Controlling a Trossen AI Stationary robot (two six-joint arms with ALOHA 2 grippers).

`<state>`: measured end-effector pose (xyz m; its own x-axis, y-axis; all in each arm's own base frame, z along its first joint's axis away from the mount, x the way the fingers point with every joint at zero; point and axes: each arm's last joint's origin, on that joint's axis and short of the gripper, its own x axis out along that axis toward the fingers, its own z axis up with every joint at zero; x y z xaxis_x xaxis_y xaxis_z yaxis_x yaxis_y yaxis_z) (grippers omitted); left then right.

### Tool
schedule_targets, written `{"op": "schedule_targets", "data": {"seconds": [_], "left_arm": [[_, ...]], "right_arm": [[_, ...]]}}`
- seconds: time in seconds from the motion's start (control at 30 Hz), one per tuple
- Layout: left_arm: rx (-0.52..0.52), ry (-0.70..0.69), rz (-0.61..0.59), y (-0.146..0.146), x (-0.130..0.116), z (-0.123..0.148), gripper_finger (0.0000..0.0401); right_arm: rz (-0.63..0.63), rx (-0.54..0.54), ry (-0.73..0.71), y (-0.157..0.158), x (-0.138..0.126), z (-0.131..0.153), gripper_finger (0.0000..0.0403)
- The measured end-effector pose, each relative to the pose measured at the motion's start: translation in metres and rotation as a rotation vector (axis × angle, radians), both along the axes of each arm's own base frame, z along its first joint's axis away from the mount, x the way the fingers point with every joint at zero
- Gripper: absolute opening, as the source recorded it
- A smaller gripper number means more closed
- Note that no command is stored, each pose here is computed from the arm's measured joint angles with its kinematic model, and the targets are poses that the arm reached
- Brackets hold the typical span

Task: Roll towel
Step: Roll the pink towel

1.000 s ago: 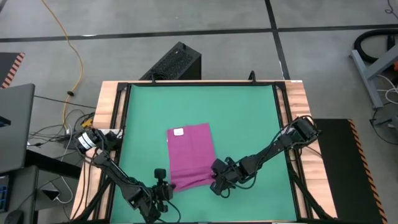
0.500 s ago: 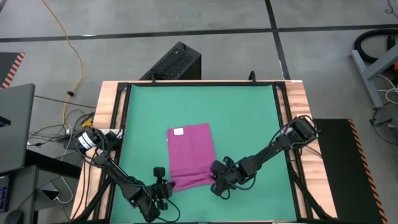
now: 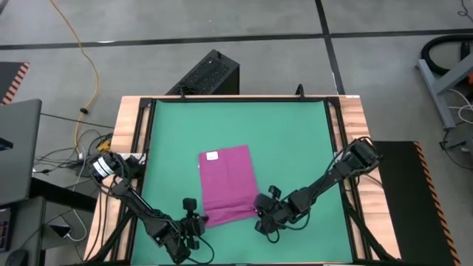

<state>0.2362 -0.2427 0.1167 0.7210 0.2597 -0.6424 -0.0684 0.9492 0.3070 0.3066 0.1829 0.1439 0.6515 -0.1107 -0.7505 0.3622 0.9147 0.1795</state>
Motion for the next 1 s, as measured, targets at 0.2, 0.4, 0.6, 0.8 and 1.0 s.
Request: {"op": "schedule_targets", "data": {"seconds": [0.2, 0.4, 0.6, 0.8, 1.0], "left_arm": [[-0.004, 0.004, -0.002, 0.000, 0.000, 0.000, 0.0000], [-0.004, 0.004, -0.002, 0.000, 0.000, 0.000, 0.0000], [0.000, 0.005, -0.005, 0.000, 0.000, 0.000, 0.0000], [0.007, 0.001, -0.005, 0.000, 0.000, 0.000, 0.0000], [0.011, 0.002, -0.007, 0.000, 0.000, 0.000, 0.0000]], "right_arm": [[0.008, -0.047, -0.015, 0.000, -0.007, 0.014, 0.0125], [0.017, -0.130, -0.045, 0.000, -0.022, 0.037, 0.0147], [0.137, -0.289, -0.150, 0.018, -0.024, 0.041, 0.0125], [0.145, -0.349, -0.103, 0.019, -0.009, 0.006, 0.0055], [0.103, -0.345, -0.053, 0.013, 0.000, -0.018, 0.0018]]}}
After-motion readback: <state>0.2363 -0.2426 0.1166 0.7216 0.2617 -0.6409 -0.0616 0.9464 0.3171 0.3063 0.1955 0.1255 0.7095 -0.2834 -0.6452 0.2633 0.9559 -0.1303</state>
